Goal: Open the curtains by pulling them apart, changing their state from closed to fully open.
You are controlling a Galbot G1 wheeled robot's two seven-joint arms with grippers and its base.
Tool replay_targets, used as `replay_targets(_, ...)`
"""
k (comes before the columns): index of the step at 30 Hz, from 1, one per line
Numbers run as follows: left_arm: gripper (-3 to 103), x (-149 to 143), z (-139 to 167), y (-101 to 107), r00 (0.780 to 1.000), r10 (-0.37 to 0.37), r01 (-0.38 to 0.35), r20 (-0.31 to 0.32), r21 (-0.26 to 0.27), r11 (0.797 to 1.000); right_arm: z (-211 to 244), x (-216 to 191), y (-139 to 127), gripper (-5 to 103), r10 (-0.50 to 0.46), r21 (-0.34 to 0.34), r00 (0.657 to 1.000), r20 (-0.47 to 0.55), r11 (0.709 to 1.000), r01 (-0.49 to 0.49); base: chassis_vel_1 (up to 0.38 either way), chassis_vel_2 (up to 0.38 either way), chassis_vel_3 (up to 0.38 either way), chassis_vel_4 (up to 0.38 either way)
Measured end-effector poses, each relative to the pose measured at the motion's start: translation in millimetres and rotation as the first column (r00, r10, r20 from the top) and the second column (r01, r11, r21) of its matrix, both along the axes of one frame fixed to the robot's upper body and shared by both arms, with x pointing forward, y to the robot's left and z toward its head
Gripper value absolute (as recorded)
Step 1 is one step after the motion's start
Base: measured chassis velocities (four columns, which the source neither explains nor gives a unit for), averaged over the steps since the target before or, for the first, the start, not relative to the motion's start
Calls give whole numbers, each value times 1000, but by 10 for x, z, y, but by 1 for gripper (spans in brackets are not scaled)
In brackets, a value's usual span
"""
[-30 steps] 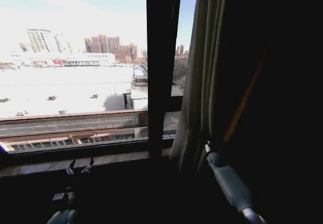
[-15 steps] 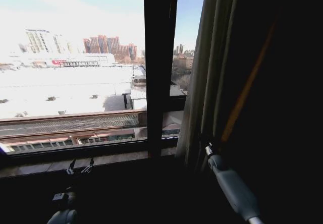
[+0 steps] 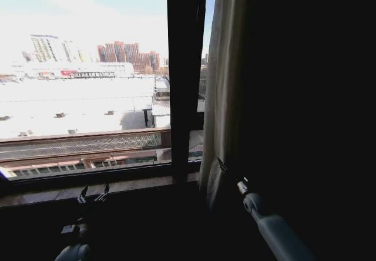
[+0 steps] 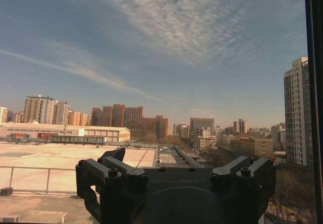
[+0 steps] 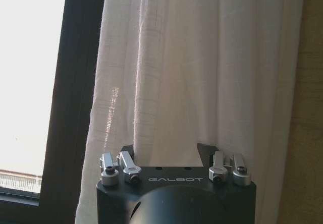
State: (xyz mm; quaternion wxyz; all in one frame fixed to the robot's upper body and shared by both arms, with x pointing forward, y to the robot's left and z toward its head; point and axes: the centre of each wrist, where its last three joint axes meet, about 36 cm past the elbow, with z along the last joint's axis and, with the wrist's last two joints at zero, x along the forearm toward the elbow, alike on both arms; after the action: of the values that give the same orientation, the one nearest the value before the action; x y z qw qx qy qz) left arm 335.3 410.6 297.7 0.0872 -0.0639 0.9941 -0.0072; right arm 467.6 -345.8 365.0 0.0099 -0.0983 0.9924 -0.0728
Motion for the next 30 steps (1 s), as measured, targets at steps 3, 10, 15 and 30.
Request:
replay_targets(3, 100, 0, 0, 0, 1000, 0, 0, 0, 0, 1000, 64, -147, -117, 80, -17, -18, 1000, 10, 1000, 17, 0, 0, 0, 0)
replay_targets(10, 100, 0, 0, 0, 1000, 0, 0, 0, 0, 1000, 84, -312, -163, 99, -18, -37, 999, 26, 999, 19, 0, 0, 0, 0)
replay_targets(15, 100, 0, 0, 0, 1000, 0, 0, 0, 0, 1000, 103, -326, -138, 100, -12, -39, 999, 37, 999, 14, 0, 0, 0, 0)
replay_targets(30, 100, 0, 0, 0, 1000, 0, 0, 0, 0, 1000, 97, -234, 24, 100, 1, -13, 999, 43, 1000, 0, 0, 0, 0, 0)
